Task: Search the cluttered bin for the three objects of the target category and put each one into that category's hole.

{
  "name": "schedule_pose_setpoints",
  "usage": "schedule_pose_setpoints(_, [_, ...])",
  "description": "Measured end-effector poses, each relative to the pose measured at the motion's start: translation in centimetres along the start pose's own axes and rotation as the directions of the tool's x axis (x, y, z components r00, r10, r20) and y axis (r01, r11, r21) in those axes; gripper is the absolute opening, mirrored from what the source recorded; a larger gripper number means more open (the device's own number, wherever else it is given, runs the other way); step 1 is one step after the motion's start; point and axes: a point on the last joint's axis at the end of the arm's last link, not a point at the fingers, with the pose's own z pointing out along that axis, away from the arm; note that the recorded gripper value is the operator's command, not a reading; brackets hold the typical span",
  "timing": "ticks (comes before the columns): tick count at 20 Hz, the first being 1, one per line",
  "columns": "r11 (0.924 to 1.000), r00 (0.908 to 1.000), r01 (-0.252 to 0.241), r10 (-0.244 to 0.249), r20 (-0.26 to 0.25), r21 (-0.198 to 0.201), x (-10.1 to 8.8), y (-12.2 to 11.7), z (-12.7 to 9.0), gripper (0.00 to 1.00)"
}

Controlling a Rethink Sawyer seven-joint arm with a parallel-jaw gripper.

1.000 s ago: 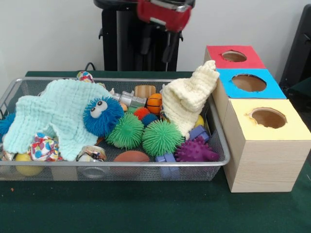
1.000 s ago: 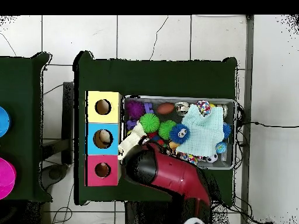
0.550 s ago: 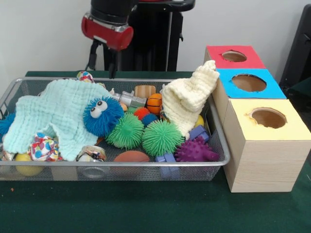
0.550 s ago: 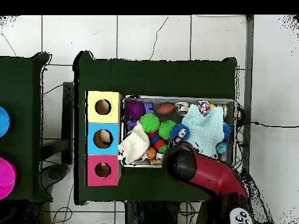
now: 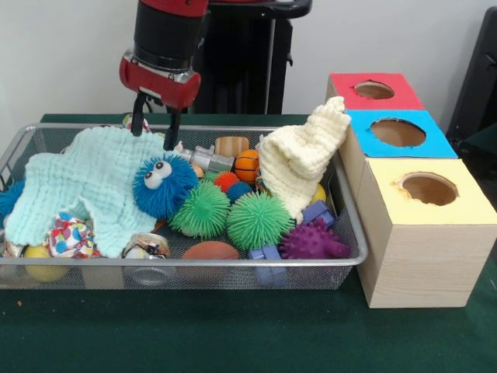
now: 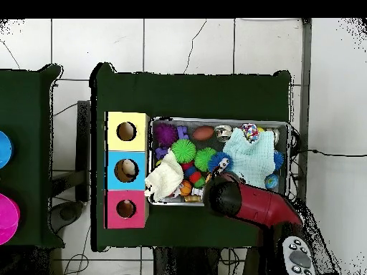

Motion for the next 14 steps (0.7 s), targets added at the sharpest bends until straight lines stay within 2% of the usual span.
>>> schedule_pose_setpoints(7, [0.9989,0.9984,0.046,-0.046,0.033,-0.005,0.6,0.8,2.7,1.00])
schedule_pose_setpoints(14, [0.9981,0.9971,0.061,-0.061,0.044,-0.002,0.0,0.4,3.2,1.00])
